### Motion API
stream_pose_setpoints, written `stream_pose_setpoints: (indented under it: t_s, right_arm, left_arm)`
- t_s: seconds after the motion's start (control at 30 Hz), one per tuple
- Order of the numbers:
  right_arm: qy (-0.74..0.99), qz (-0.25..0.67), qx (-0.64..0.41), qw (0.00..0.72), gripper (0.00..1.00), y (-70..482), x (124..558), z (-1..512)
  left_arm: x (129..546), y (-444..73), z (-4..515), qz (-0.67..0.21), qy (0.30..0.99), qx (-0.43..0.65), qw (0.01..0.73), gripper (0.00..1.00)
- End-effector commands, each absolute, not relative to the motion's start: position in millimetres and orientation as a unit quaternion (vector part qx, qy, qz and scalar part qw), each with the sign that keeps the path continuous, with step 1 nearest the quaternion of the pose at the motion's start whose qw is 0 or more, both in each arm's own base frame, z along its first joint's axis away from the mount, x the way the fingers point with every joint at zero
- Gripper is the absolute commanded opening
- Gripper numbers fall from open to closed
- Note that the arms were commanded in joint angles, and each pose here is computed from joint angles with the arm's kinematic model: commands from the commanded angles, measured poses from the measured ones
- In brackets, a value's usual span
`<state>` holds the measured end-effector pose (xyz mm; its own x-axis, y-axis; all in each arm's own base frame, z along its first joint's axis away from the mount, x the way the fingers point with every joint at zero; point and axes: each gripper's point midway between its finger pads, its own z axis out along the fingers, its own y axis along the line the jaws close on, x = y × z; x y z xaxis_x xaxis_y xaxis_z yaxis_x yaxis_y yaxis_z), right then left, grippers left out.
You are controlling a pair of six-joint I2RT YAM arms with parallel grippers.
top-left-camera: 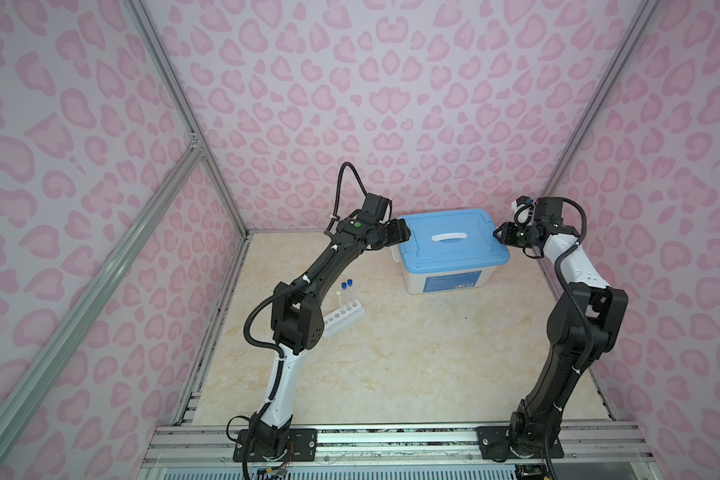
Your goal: Organize the chemistry lab equipment
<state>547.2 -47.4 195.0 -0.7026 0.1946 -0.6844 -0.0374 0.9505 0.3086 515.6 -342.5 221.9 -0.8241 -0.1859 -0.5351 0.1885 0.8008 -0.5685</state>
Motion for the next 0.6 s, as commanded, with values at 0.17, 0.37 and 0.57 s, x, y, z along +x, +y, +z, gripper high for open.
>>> stream_pose_setpoints:
  t_s: [0.17, 0.37, 0.57]
  right_arm:
    - [0.909, 0.18, 0.052, 0.372, 0.36, -40.9, 543.6, 183.4]
    - [0.904, 0.197, 0.059, 0.375, 0.35, -33.7, 532.9, 182.4]
    - [0.903, 0.2, 0.063, 0.375, 0.34, -24.6, 518.8, 182.3]
  left_arm:
    - [512.1, -333.6, 257.7, -0.307, 0.891, 0.024, 0.334, 0.77]
    - [512.3, -327.9, 265.6, -0.309, 0.888, 0.024, 0.34, 0.77]
    - [510.1, -321.0, 269.7, -0.308, 0.886, 0.023, 0.345, 0.77]
